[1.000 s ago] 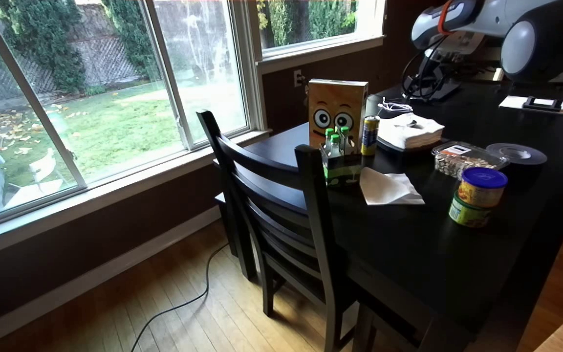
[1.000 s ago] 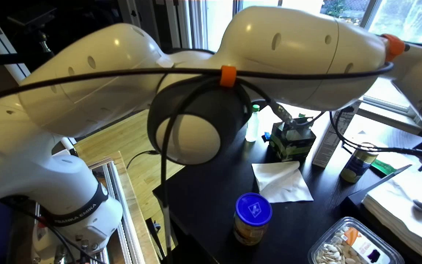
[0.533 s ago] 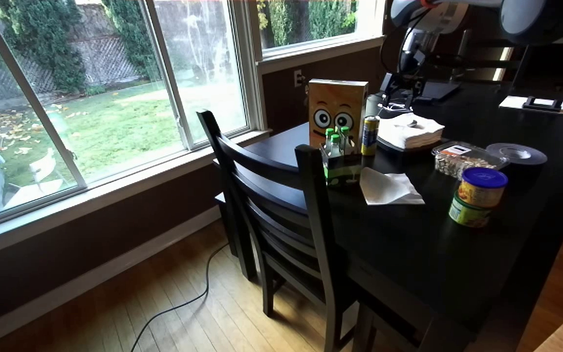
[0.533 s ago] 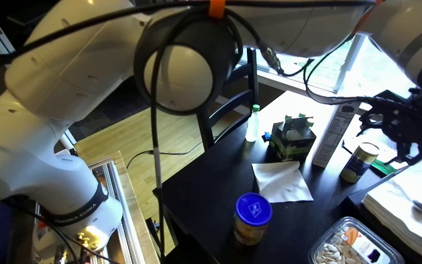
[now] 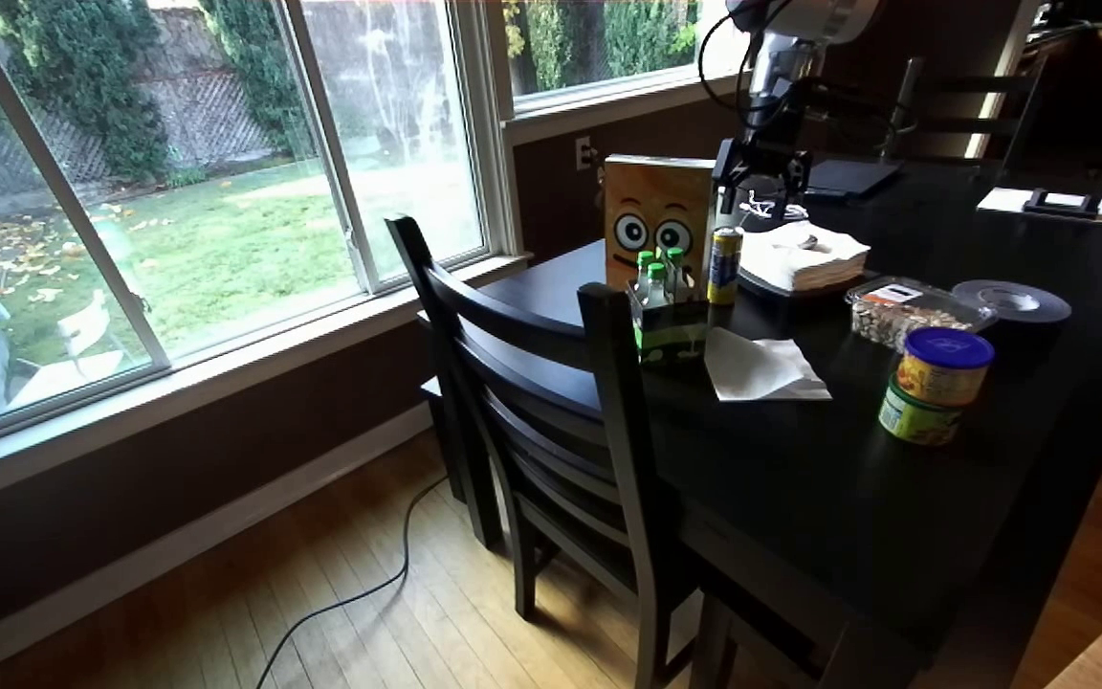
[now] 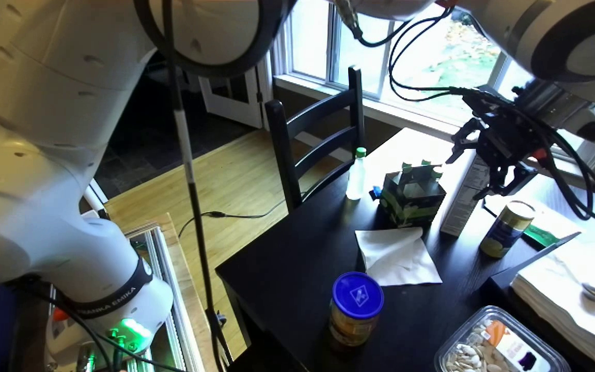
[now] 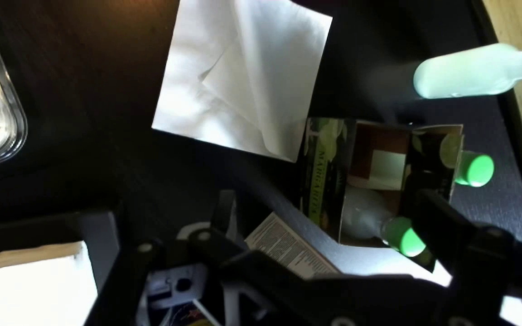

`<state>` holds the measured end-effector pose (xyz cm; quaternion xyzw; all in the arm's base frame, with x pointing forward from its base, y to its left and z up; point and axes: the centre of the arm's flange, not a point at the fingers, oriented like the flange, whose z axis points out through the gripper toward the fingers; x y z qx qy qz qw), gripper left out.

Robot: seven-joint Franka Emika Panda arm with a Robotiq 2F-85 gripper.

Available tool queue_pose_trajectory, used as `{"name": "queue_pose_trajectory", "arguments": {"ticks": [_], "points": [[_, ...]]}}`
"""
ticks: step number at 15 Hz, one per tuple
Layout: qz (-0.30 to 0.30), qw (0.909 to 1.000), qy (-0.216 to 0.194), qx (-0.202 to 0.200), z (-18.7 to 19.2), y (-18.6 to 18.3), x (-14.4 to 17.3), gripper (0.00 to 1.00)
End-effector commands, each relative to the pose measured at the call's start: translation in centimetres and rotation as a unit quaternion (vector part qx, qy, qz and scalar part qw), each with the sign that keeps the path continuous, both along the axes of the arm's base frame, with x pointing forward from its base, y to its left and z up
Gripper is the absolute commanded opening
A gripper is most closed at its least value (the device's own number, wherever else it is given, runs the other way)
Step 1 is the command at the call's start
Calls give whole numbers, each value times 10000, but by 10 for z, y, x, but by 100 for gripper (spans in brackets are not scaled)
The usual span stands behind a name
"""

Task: Move the object on top of the serviettes backwards

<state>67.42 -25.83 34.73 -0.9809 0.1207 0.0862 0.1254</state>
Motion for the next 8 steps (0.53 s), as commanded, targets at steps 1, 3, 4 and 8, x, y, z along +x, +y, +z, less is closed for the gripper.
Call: {"name": "queue_pose_trajectory", "arguments": {"ticks": [1, 3, 4, 8], "points": [[11, 10000, 29, 19, 1, 2, -4, 100], [11, 10000, 64, 43, 2, 2, -9, 100], [14, 10000, 78, 52, 1, 2, -10, 100], [18, 9999, 86, 58, 0, 2, -10, 100]]}}
